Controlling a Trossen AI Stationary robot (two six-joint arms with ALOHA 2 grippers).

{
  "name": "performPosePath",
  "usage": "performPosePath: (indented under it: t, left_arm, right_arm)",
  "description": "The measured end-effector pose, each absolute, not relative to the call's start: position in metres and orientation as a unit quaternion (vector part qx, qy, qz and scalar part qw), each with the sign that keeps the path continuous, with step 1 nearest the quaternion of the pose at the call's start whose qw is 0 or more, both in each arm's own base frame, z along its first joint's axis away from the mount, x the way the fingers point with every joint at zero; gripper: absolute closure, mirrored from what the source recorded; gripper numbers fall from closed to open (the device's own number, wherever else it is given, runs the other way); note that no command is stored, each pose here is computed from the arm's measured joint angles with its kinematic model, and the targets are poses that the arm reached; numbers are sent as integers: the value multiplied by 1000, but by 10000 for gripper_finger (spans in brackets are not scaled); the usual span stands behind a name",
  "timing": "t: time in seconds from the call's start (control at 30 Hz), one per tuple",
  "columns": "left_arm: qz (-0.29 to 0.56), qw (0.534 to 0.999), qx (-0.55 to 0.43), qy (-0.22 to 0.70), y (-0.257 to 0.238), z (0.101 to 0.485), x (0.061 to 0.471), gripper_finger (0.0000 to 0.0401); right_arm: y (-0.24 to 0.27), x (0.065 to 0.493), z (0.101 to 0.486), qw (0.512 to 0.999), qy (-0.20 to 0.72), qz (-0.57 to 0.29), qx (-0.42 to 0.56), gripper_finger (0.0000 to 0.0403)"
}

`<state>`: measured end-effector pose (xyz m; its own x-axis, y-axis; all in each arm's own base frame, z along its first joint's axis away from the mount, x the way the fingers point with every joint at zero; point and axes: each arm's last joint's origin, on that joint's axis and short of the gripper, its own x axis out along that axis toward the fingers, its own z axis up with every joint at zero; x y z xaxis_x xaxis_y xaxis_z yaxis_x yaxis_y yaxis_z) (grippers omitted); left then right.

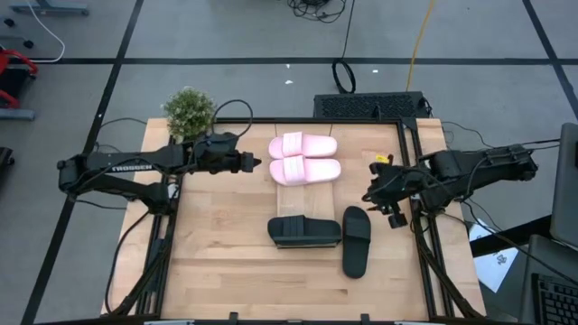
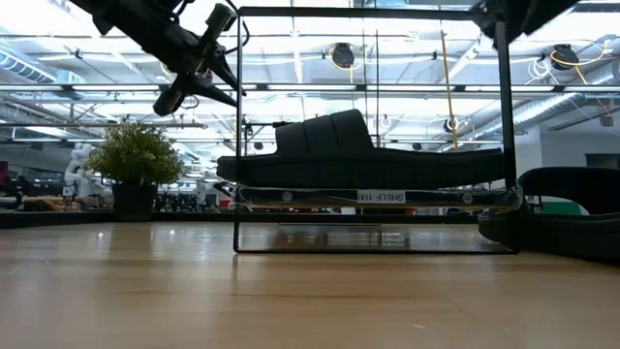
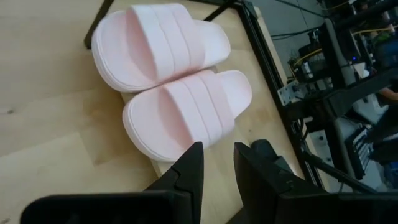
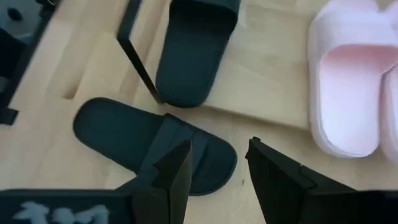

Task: Pick and place slides into the shelf
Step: Put the black slipper on the shelf

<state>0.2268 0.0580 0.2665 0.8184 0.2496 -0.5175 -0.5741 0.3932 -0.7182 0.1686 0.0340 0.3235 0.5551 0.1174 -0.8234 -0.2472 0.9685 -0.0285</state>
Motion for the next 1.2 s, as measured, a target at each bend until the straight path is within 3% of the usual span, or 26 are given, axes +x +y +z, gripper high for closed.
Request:
performPosePath:
  t: [0.33,0.7,0.83,1.2]
  left_arm:
    - [245,822,-484,173,40,266,230,318]
    - [234,823,-487,177,32,266,232,318]
    - [232,823,-487,178,31,266,232,318]
    - [238,826,-479,175,32,266,232,318]
  right_arm:
    - [61,173,270,843,517,131,-64,255]
    - [64,168,246,817,534,207,-66,255]
    - [50,173,237,823,532,191,-53,255]
    - [7,177,214,827,506,226,96,255]
